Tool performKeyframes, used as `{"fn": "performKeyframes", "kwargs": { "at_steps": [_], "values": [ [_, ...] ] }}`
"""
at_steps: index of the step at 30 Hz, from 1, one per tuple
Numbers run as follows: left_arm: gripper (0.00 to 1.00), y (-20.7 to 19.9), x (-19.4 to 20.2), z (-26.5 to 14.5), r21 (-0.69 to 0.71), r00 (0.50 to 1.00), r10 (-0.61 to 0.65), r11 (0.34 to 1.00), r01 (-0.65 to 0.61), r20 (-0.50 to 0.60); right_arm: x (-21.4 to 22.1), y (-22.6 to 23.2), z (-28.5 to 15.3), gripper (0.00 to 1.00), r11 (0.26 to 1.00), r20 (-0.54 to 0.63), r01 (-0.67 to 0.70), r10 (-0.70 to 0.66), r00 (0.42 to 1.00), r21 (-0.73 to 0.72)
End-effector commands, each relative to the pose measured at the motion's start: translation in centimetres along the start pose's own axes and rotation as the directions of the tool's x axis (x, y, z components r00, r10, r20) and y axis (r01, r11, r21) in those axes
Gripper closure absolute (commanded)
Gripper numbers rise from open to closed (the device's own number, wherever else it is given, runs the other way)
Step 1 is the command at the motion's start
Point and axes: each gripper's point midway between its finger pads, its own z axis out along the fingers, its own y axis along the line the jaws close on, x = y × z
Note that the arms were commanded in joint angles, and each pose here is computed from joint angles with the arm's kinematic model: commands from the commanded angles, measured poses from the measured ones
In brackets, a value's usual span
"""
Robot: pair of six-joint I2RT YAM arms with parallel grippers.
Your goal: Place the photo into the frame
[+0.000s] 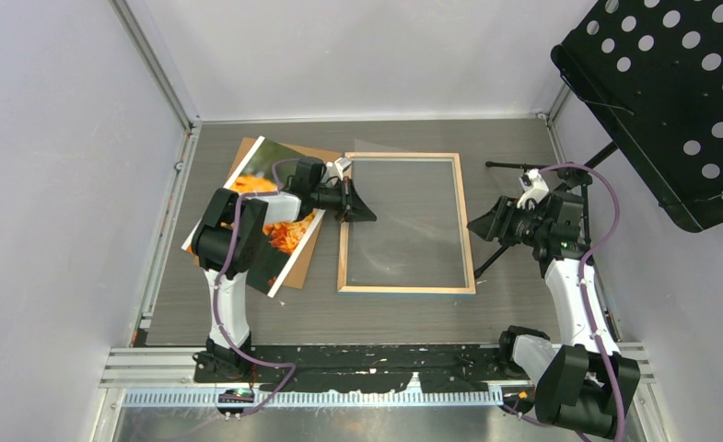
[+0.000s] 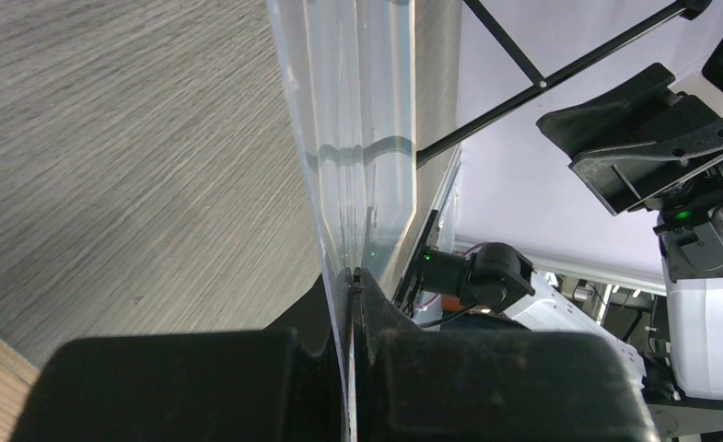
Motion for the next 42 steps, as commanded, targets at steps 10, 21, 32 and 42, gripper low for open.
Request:
{"fn": "performKeyframes", "kwargs": {
  "at_steps": [10, 21, 32, 42],
  "values": [
    [1.0, -0.3, -1.4, -0.2, -0.007, 0.998, 0.068, 0.998, -0.068, 0.018, -0.8, -1.5, 0.6, 0.41, 0.995, -0.011, 0.094, -0.093, 0.996, 0.033],
    [1.0, -0.1, -1.4, -0.2, -0.014, 0.998, 0.068, 0.998, -0.068, 0.015, -0.5, -2.7, 2.9, 0.33, 0.972, -0.074, 0.209, -0.202, 0.977, 0.11],
    [1.0, 0.2, -1.5, -0.2, -0.017, 0.997, 0.07, 0.997, -0.069, 0.017, -1.8, -4.8, 6.4, 0.29, 0.924, -0.15, 0.273, -0.24, 0.959, 0.269],
    [1.0, 0.6, -1.6, -0.4, -0.023, 0.998, 0.064, 0.998, -0.064, 0.02, -3.1, -7.0, 9.7, 0.33, 0.923, -0.171, 0.202, -0.153, 0.973, 0.327]
  ]
}}
